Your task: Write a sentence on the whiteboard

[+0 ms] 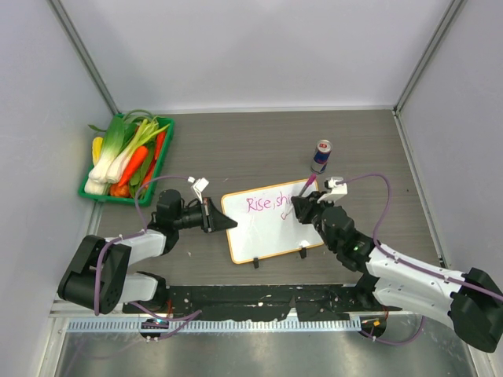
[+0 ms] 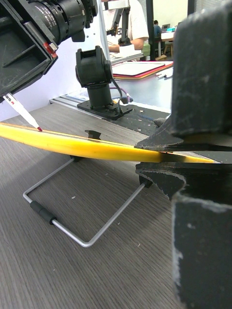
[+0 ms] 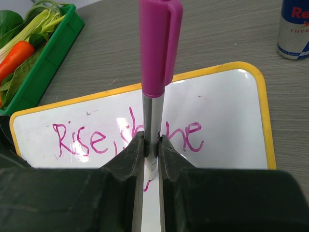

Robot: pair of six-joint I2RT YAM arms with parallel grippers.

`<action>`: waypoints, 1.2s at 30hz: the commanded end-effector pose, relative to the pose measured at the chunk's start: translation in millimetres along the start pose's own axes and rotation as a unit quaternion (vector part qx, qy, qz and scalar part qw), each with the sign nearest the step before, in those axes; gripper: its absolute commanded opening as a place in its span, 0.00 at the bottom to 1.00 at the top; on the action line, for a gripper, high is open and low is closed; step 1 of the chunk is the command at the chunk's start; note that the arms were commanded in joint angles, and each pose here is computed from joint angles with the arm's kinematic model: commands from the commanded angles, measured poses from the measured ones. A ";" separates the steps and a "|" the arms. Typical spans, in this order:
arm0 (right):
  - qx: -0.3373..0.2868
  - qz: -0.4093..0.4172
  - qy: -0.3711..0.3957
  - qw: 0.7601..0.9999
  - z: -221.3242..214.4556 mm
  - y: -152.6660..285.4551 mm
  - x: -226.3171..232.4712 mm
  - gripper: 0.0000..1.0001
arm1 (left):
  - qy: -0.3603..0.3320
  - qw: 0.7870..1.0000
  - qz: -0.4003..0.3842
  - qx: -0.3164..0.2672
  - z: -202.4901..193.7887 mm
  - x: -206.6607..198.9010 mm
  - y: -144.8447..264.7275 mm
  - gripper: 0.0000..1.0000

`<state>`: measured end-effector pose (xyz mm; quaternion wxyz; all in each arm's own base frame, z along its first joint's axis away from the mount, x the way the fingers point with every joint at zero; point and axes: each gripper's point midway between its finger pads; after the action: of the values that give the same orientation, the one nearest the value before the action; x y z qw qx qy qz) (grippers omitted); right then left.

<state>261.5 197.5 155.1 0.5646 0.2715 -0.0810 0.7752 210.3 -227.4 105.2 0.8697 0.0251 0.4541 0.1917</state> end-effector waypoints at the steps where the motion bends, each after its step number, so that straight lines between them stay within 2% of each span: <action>1: -0.038 -0.024 0.008 0.999 24.2 -5.1 0.2 0.01 | -0.003 0.998 0.055 -0.008 -1.4 25.3 -0.5 0.00; 24: -0.020 0.024 -0.024 0.999 20.2 -9.6 25.1 0.01 | -0.003 0.998 0.056 -0.008 -1.1 25.8 -0.4 0.00; 32: -0.055 0.059 -0.056 0.995 44.6 6.9 37.0 0.01 | -0.003 0.998 0.055 -0.007 -1.4 25.3 -1.1 0.00; 36: -0.066 0.048 -0.042 0.996 52.7 10.2 32.6 0.01 | -0.003 0.998 0.055 -0.007 -1.4 25.9 -0.9 0.00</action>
<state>260.4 204.2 198.8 0.5358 0.2738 -0.1392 0.7865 210.3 -227.4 105.3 0.8700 0.0251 0.4537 0.1913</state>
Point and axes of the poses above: each gripper's point midway between its finger pads, its own y axis back along the fingers, its own x axis along the line the jaws close on, z = x × y, and after that the axes turned 4 degrees about -y, right-handed
